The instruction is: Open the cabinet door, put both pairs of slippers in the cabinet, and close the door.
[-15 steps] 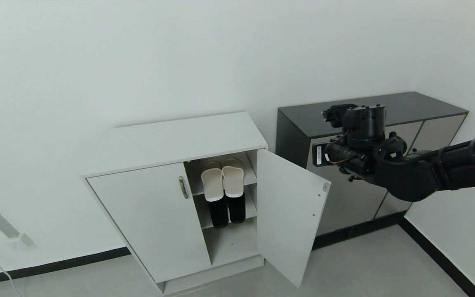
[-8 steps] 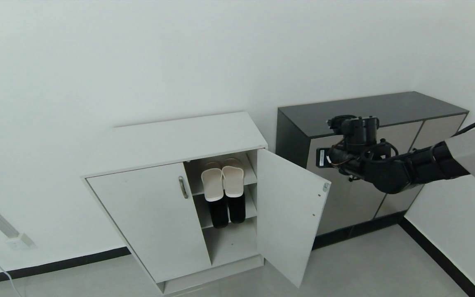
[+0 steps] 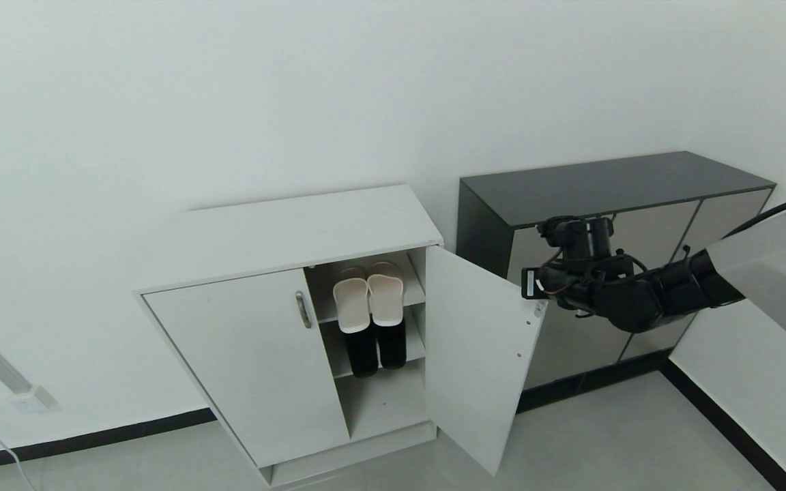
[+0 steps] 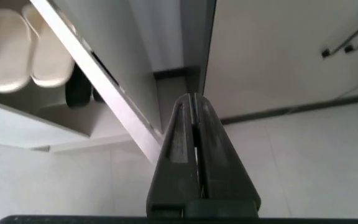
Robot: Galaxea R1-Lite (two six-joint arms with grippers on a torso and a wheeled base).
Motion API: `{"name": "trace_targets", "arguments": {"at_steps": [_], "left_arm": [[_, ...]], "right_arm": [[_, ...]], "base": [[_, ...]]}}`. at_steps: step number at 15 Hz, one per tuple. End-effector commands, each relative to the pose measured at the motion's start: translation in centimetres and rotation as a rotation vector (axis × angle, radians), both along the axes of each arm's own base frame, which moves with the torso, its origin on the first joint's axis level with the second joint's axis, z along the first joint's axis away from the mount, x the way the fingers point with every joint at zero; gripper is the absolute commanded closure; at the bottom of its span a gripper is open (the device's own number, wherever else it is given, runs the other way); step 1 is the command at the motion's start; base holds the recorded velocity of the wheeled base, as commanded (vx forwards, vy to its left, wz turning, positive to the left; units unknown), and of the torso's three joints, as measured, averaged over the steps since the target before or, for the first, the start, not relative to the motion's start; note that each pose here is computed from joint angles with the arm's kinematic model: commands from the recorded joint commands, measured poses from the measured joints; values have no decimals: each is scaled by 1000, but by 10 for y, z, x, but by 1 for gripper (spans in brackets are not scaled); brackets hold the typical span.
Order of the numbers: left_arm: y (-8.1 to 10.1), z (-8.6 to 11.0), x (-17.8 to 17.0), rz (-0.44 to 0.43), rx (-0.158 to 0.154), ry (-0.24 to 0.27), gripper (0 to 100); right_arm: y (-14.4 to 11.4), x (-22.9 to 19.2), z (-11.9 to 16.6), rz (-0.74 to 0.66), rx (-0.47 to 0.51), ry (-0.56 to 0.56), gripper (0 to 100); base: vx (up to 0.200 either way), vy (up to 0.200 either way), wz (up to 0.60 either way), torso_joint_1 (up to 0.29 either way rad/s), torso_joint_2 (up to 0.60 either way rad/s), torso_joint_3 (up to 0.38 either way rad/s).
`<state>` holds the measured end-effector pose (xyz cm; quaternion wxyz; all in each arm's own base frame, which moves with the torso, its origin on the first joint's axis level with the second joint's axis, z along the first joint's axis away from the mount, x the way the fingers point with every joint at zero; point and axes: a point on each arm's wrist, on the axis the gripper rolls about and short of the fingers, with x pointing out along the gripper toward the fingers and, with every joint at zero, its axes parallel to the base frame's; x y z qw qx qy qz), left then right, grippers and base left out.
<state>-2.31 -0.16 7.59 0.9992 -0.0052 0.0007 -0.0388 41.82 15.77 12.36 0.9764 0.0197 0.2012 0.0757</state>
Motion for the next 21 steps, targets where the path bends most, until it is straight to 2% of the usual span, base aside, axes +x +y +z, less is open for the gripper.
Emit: {"name": "trace_targets", "arguments": {"at_steps": [1, 9, 15, 18, 21], "left_arm": [[0, 0, 0, 1, 0, 0, 100], [0, 0, 0, -1, 0, 0, 100], [0, 0, 0, 1, 0, 0, 100], [0, 0, 0, 1, 0, 0, 100], [0, 0, 0, -1, -2, 1, 100]], "right_arm": [[3, -2, -1, 6, -4, 7, 100], [22, -28, -1, 65, -20, 35, 100], [73, -70, 0, 214, -28, 49, 100], [81, -85, 16, 253, -12, 18, 100], [93, -128, 32, 351, -30, 3, 100]], "base": [[0, 0, 0, 0, 0, 0], [0, 0, 0, 0, 0, 0], [0, 0, 0, 0, 0, 0], [0, 0, 0, 0, 0, 0], [0, 0, 0, 0, 0, 0]]}}
